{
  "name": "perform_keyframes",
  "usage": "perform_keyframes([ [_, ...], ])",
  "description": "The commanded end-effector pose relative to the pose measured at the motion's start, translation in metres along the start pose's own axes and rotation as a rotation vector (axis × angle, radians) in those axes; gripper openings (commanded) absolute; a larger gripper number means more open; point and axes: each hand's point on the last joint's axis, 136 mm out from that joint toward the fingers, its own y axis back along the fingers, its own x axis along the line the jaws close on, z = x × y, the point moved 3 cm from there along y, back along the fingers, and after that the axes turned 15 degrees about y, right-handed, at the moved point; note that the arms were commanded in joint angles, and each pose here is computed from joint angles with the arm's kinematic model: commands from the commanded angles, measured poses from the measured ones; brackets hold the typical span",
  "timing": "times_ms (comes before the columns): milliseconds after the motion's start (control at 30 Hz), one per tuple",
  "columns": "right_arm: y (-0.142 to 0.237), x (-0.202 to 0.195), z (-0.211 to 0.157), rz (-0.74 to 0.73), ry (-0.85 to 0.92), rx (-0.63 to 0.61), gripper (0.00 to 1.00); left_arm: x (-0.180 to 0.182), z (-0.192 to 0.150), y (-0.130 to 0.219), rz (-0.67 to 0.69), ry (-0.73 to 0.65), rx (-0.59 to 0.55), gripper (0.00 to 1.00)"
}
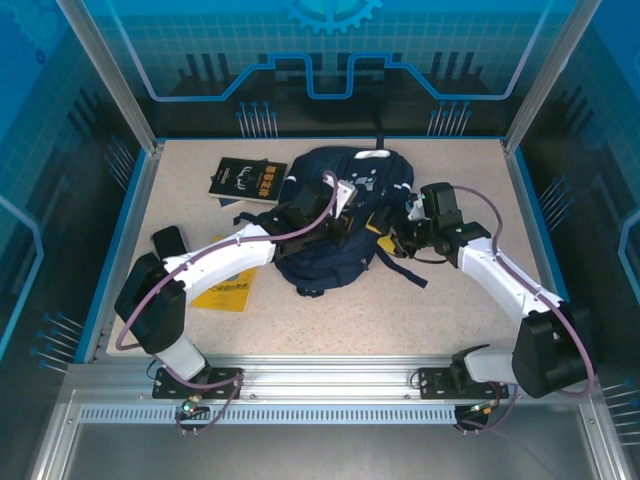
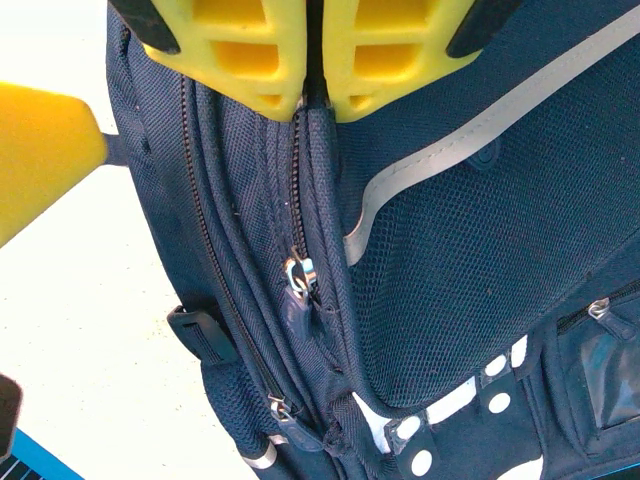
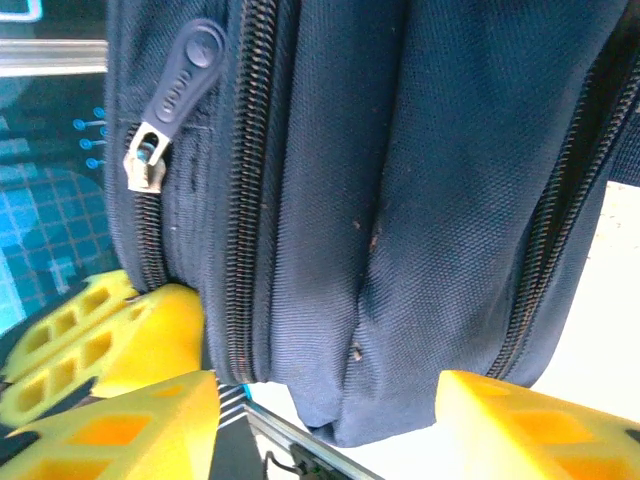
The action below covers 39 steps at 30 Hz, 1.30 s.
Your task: Pack books, pencil case, and school supplies into a backpack
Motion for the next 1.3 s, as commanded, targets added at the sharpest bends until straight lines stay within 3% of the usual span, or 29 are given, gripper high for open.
perform_keyframes([
  [0, -0.011, 0.000, -0.006, 0.004, -0.006, 0.054, 0.57, -0.014, 0.038, 0.020, -0.067, 0.009, -0.143, 0.01],
  [167, -0.021, -0.002, -0.007, -0.007, -0.004, 0.090, 0.54, -0.015, 0.039, 0.021, -0.072, 0.011, -0.146, 0.02],
  [267, -0.028, 0.002, -0.007, 0.021, 0.012, 0.094, 0.44, -0.016, 0.040, 0.021, -0.079, 0.011, -0.149, 0.02],
  [400, -0.031, 0.013, -0.003, 0.074, 0.046, 0.080, 0.23, -0.017, 0.041, 0.023, -0.078, 0.016, -0.144, 0.03],
  [467, -0.030, 0.019, -0.002, 0.096, 0.065, 0.068, 0.13, -0.016, 0.044, 0.029, -0.067, 0.028, -0.148, 0.11],
  [567, -0.029, 0.027, 0.002, 0.132, 0.084, 0.038, 0.02, -0.009, 0.048, 0.045, -0.019, 0.088, -0.158, 0.33],
  [667, -0.027, 0.039, 0.006, 0.181, 0.098, 0.001, 0.00, 0.004, 0.045, 0.065, 0.060, 0.176, -0.150, 0.55],
  [733, -0.026, 0.048, 0.009, 0.204, 0.107, -0.020, 0.00, 0.013, 0.036, 0.080, 0.096, 0.255, -0.135, 0.61],
  [967, -0.031, 0.074, 0.014, 0.258, 0.115, -0.045, 0.00, 0.016, -0.009, 0.109, 0.029, 0.495, -0.033, 0.62],
  [1133, -0.039, 0.085, 0.009, 0.270, 0.120, -0.022, 0.00, -0.005, -0.045, 0.095, -0.086, 0.623, 0.061, 0.56],
  [1267, -0.042, 0.090, 0.003, 0.265, 0.139, 0.007, 0.00, -0.010, -0.065, 0.077, -0.071, 0.653, 0.094, 0.52],
])
